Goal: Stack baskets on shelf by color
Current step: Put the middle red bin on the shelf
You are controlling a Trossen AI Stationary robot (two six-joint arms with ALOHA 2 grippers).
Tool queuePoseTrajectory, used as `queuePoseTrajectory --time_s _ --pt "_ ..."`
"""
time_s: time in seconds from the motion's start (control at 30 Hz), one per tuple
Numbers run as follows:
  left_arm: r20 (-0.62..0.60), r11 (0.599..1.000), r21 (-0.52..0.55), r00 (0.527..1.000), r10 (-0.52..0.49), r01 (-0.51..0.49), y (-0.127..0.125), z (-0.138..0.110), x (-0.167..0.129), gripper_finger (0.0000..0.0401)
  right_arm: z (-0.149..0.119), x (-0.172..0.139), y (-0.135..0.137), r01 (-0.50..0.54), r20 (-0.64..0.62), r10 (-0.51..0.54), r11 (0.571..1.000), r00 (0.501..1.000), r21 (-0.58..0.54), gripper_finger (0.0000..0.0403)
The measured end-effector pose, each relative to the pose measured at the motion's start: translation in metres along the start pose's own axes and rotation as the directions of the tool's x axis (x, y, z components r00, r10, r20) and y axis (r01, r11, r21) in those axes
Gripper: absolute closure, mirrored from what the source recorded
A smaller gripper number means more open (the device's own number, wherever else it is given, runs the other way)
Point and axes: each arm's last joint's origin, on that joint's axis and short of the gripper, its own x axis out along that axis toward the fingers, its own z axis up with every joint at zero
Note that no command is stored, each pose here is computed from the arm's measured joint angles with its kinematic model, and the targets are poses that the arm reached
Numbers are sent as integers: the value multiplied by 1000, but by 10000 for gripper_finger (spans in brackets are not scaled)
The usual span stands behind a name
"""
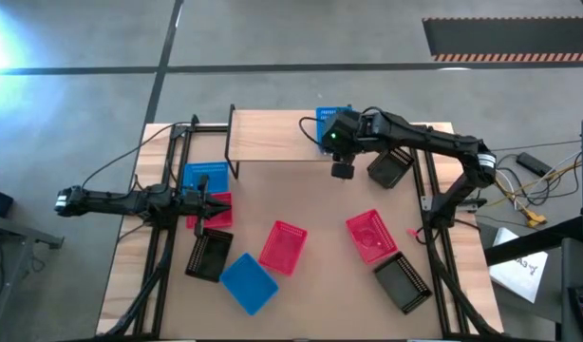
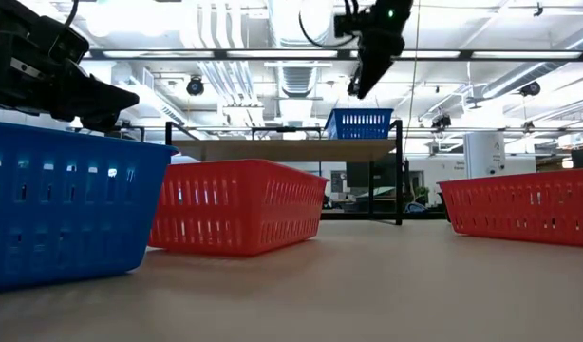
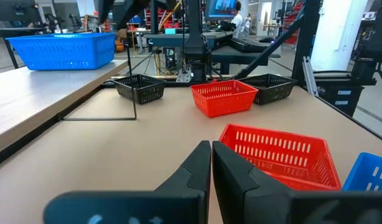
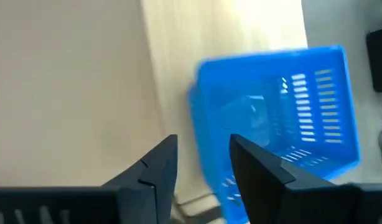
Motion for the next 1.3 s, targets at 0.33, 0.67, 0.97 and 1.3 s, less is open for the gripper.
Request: queuePoseTrajectory --time_s 0.33,0.67,0.97,1.3 --pt "0 1000 0 1000 0 0 0 0 0 401 9 -1 107 -104 211 131 986 969 -134 297" --pt "0 1000 0 1000 0 0 0 0 0 401 -43 26 206 -210 187 228 971 955 -110 337" --pt "0 1000 0 1000 0 0 0 0 0 401 -77 14 252 -149 228 158 987 961 -55 360" --pt "65 1000 -5 998 1 0 0 6 0 401 -115 2 285 -83 304 65 995 950 47 365"
